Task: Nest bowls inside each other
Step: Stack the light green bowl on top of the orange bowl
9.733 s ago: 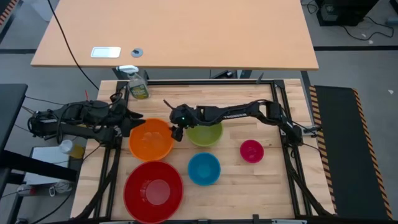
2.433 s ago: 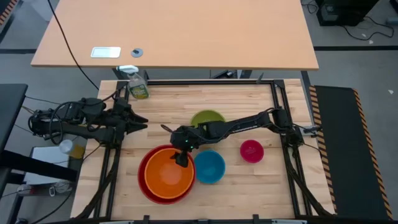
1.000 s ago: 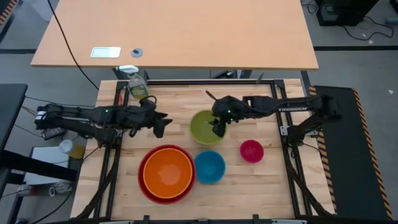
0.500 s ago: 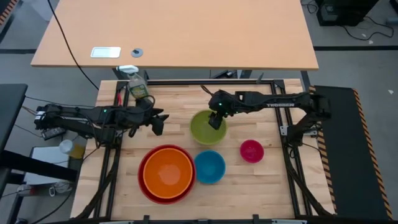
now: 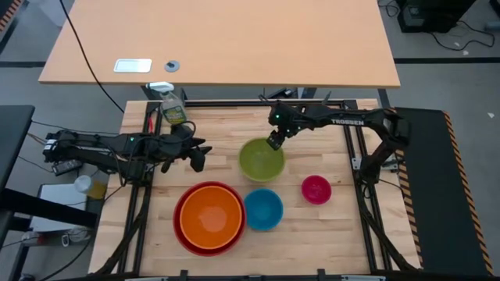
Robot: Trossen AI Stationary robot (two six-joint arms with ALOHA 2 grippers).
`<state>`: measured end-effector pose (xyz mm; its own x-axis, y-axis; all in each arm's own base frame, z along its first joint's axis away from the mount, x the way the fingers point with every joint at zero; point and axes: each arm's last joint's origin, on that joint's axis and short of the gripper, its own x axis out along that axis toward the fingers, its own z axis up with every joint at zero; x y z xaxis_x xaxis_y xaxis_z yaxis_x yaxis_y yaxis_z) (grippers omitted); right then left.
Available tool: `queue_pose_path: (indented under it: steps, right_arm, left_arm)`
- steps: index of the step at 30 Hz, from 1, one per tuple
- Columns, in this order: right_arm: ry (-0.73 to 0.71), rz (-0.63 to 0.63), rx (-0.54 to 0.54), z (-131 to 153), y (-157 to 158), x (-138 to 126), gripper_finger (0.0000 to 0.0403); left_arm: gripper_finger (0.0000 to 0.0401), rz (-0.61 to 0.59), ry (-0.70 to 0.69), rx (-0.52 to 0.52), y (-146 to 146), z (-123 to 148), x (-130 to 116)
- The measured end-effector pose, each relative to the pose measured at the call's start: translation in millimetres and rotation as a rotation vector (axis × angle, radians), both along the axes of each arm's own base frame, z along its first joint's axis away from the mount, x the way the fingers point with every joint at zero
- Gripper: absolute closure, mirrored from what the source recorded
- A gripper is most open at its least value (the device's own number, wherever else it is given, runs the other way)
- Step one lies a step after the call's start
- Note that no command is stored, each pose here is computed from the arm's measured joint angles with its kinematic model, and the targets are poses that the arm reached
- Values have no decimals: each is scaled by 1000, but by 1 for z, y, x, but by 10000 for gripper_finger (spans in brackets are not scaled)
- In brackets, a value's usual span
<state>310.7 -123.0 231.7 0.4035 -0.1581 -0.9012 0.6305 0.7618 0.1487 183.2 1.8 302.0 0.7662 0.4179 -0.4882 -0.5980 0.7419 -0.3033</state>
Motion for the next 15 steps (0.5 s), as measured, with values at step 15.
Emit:
queue_pose_path:
  steps: [15]
  right_arm:
    - [183,50,129,-58,16,21,226]
  left_arm:
    - [193,35,-9,-10,5,0,0]
